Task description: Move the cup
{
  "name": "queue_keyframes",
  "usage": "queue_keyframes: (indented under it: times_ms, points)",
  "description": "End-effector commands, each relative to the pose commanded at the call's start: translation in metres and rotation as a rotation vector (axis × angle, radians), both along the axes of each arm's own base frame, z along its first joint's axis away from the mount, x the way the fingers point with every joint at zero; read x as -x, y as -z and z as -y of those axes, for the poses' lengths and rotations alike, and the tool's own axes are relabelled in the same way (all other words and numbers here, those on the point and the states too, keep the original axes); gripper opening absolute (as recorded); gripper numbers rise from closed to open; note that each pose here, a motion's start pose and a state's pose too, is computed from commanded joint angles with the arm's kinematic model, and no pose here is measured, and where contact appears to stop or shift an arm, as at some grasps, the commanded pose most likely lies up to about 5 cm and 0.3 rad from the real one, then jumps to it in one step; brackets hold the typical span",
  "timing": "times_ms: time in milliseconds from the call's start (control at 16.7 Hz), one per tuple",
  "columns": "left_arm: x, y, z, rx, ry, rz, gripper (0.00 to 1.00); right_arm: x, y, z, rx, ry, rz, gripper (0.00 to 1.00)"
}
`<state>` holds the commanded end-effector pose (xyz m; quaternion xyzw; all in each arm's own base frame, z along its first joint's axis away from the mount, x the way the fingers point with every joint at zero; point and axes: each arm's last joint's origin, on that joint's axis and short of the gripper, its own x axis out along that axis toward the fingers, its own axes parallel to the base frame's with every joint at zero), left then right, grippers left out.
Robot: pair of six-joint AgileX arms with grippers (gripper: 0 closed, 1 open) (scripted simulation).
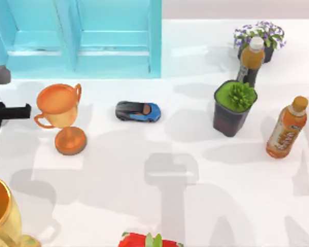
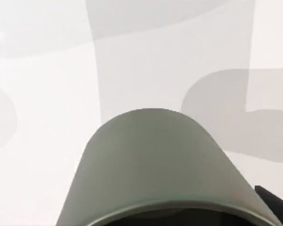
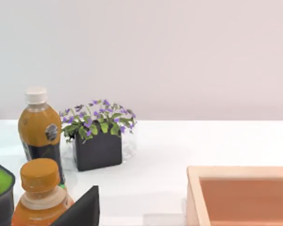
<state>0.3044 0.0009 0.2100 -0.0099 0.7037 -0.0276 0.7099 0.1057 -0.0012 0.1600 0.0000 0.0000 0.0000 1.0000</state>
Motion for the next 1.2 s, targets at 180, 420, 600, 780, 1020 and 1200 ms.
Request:
queue_keyframes:
  times_ms: [180, 420, 600, 780, 1020, 1200]
  points:
    - [-0.001, 0.007, -0.011, 0.004, -0.012, 0.000, 0.00, 0.000, 0.000, 0.000, 0.000, 0.000, 0.000, 1.00]
    - [0.001, 0.034, -0.029, 0.011, -0.020, -0.016, 0.00, 0.000, 0.000, 0.000, 0.000, 0.000, 0.000, 1.00]
    - [0.004, 0.056, -0.021, 0.012, -0.006, -0.037, 0.00, 0.000, 0.000, 0.000, 0.000, 0.000, 0.000, 1.00]
    - [0.000, 0.065, -0.009, 0.005, -0.003, -0.008, 0.00, 0.000, 0.000, 0.000, 0.000, 0.000, 0.000, 1.00]
    - [-0.001, 0.065, -0.007, 0.003, -0.005, 0.000, 0.00, 0.000, 0.000, 0.000, 0.000, 0.000, 0.000, 1.00]
    - [-0.001, 0.065, -0.007, 0.003, -0.005, 0.000, 0.15, 0.000, 0.000, 0.000, 0.000, 0.000, 0.000, 1.00]
